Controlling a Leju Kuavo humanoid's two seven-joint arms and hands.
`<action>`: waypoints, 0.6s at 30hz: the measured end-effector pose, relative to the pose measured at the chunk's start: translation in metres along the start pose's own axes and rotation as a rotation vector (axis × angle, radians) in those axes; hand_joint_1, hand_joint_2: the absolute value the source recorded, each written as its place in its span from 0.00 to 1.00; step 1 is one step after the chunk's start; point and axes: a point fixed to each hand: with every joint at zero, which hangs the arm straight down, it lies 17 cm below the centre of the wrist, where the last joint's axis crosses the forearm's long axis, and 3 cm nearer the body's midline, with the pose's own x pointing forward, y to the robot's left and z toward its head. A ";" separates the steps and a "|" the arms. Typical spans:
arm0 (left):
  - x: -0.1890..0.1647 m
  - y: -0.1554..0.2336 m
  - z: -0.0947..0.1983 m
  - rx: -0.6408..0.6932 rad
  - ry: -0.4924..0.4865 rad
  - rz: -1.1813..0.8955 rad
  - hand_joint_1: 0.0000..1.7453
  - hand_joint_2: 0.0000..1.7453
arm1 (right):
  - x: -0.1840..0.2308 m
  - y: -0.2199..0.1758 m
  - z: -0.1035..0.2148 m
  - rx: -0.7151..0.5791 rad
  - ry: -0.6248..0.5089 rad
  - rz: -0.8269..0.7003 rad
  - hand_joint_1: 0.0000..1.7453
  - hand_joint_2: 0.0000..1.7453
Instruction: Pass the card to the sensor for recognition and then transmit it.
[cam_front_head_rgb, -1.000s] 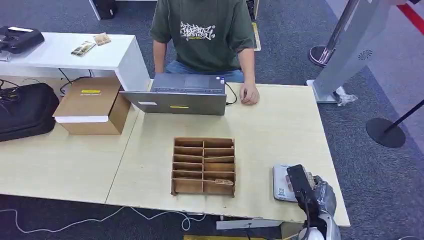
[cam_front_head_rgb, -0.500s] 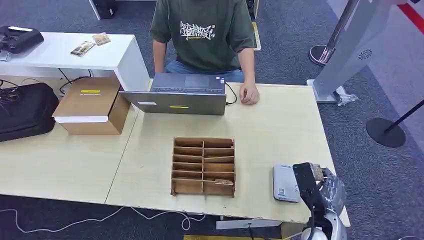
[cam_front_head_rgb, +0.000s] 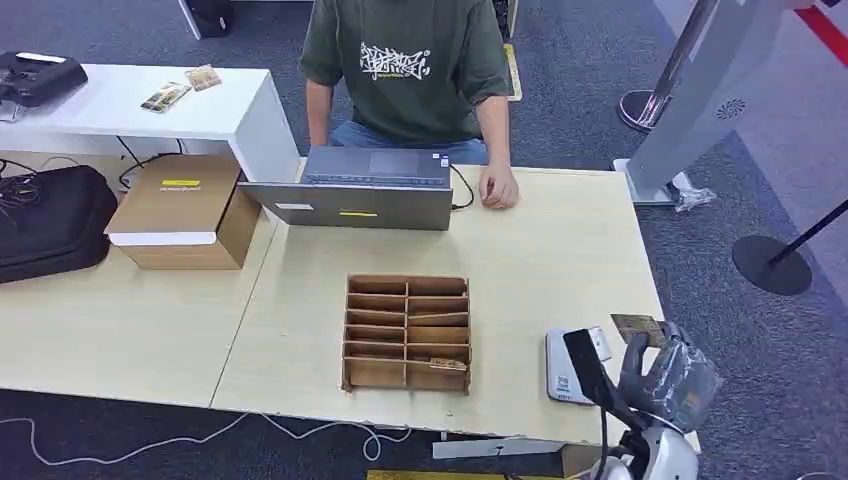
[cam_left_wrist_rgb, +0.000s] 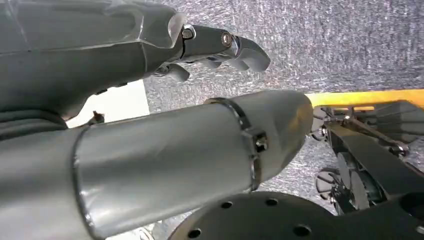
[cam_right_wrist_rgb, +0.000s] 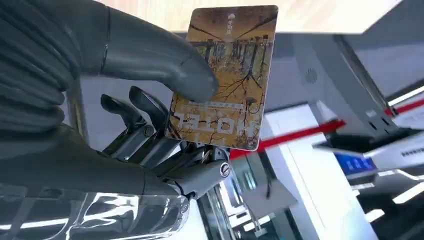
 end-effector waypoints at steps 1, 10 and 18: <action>0.000 -0.001 0.000 -0.001 -0.001 0.000 0.00 0.00 | 0.003 -0.003 0.000 -0.016 -0.016 0.028 1.00 1.00; 0.000 -0.002 0.000 -0.005 -0.001 0.004 0.00 0.00 | -0.020 -0.015 -0.002 -0.072 0.085 0.123 1.00 1.00; -0.001 -0.003 0.000 -0.009 0.000 0.008 0.00 0.00 | 0.000 -0.014 -0.004 -0.083 -0.010 0.171 1.00 1.00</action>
